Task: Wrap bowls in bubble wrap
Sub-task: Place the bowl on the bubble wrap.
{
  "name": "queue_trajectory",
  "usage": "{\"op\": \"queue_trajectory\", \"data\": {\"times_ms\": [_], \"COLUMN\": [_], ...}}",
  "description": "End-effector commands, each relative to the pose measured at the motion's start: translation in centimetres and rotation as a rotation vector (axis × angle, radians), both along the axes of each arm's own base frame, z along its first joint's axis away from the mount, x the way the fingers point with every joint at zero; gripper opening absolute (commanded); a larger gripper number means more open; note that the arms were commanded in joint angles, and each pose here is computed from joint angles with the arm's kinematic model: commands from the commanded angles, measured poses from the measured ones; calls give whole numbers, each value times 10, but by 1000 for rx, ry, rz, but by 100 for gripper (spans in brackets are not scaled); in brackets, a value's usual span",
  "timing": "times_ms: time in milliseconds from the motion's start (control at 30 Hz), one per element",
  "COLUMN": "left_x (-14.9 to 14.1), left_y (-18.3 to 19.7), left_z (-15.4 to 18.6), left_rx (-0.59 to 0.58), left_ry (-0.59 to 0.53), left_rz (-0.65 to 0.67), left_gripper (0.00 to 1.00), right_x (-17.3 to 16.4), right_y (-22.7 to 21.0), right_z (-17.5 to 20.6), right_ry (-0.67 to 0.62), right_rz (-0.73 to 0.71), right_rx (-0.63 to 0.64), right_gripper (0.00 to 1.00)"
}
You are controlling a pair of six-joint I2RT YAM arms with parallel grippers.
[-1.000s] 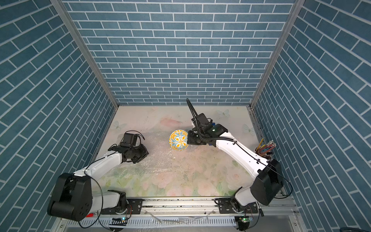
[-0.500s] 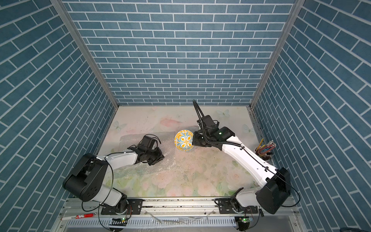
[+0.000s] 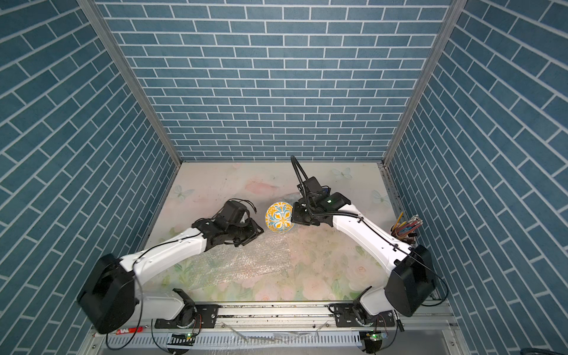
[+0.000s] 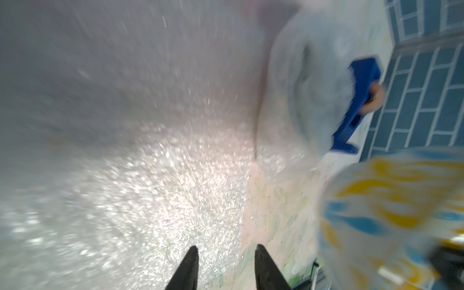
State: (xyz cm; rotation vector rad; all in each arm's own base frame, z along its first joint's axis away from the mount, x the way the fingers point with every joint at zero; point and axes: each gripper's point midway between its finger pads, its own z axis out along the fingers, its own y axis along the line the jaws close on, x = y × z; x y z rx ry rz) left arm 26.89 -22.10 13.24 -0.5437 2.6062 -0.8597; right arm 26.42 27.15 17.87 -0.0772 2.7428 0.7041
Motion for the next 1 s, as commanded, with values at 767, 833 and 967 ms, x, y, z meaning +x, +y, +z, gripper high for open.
{"op": "queue_trajectory", "data": {"times_ms": [767,833,967], "left_x": [10,12,17], "left_y": [83,79,74], "left_z": [-40,-41,-45], "left_rx": [146,145,139], "left_ry": [102,98,94], "left_rz": [88,78,64], "left_gripper": [10,9,10], "right_x": [-31,-32,-48], "right_y": [132,117,68], "right_z": [-83,-67,-69], "right_ry": [164,122,101], "right_rz": [226,206,152], "right_rx": [15,-10,-108], "right_gripper": [36,52,62]}}
